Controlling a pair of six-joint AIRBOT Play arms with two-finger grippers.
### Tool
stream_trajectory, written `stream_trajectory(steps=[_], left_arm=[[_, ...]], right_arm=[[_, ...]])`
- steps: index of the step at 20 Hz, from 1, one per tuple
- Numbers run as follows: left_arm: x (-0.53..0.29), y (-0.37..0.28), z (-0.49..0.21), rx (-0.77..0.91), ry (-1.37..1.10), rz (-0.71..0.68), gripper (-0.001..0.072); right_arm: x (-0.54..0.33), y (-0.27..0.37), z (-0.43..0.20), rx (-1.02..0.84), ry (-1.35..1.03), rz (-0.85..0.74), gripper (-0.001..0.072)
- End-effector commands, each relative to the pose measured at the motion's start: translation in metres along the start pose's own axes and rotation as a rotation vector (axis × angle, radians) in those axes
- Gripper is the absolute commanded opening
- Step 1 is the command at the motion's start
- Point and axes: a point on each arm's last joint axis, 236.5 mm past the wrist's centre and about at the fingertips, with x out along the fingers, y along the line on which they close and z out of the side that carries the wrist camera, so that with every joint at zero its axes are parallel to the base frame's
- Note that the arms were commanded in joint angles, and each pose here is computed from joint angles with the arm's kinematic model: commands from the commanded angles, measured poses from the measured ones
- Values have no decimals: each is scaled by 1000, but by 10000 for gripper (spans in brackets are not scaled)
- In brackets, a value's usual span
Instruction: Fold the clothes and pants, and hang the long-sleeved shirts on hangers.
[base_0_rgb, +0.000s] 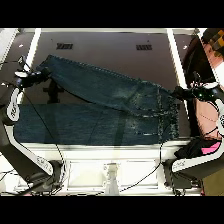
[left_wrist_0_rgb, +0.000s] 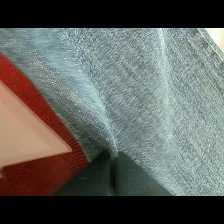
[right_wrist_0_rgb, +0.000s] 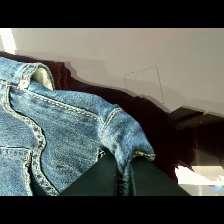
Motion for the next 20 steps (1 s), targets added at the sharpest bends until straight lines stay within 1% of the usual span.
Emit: stream_trajectory(steps=[1,4,6,8,10,12,15,16,17,18,19,20], left_arm=[[0,-1,3,4,-12,2,30],[-13,-15,24,30,-52,-15,29],[-34,-28,45,80,-95,-21,28],[-61,-39,50,191,-68,4,28],[-90,-36,34,221,47,69,28],[-122,-20,9,225,194,181,28],[-160,10,-26,293,398,323,38],[-165,13,-37,288,449,329,132],[-166,15,-44,282,482,330,417],[-165,16,-46,279,490,330,720],[-162,17,-47,283,490,330,692],[-159,18,-44,285,475,330,690]], right_arm=[[0,1,0,-1,2,2,39],[0,1,-1,-1,6,4,39],[0,3,-4,-2,17,10,39],[-1,4,-6,-4,29,15,39],[-1,5,-7,-4,33,17,39],[-1,6,-10,-4,45,23,39],[-1,7,-12,-5,52,26,40],[-1,7,-12,-5,52,26,39],[-1,7,-12,-4,52,26,39],[-1,7,-12,-4,51,26,39],[-1,7,-12,-5,52,26,39],[-1,7,-12,-5,52,26,39]])
